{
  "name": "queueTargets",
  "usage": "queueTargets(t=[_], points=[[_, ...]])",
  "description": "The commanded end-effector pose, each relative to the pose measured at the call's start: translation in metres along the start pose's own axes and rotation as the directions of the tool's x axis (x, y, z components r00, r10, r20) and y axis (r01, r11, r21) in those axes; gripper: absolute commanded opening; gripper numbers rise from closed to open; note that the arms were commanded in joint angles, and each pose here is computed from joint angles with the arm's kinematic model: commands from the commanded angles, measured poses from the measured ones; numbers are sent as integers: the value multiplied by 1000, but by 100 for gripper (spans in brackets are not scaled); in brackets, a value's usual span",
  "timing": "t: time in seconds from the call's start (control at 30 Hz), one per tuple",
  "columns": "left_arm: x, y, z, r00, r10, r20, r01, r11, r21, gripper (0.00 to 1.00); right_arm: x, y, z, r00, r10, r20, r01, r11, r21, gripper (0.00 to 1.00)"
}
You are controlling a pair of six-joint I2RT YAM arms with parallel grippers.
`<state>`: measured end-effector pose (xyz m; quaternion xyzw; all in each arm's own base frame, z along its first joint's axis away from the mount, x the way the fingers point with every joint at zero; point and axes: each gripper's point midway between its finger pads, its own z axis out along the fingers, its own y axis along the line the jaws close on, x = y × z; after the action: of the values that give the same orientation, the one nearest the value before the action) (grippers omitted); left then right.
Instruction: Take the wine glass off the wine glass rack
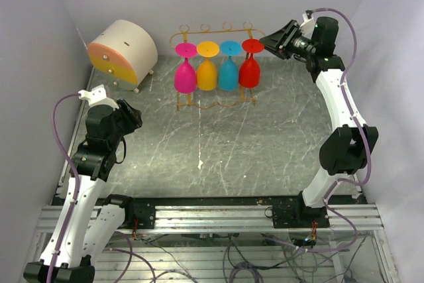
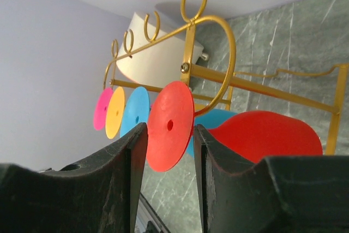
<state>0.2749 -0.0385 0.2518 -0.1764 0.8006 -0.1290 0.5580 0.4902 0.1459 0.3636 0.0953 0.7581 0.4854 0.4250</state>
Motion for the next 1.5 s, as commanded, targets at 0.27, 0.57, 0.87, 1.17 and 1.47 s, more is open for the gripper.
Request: queueTargets(t=[0.27,0.57,0.87,1.17,1.47], points=[[-10,-4,-1,1000,-6,30,6,1000,15,59,7,-4,1,999,-52,3,52,996,69,39],[-9,-3,0,1000,-6,25,5,1000,9,59,12,-9,9,999,-37,-7,38,998,48,31],[-8,-3,1,1000,-7,20,7,1000,7,59,8,-4,4,999,-47,13,46,997,54,8],[-8,-3,1,1000,-8,18,8,1000,7,59,4,3,-6,997,25,73,-26,1000,16,0],[-9,-4,0,1000,-13,24,13,1000,9,58,4,3,-18,971,207,116,-193,974,-119,0]])
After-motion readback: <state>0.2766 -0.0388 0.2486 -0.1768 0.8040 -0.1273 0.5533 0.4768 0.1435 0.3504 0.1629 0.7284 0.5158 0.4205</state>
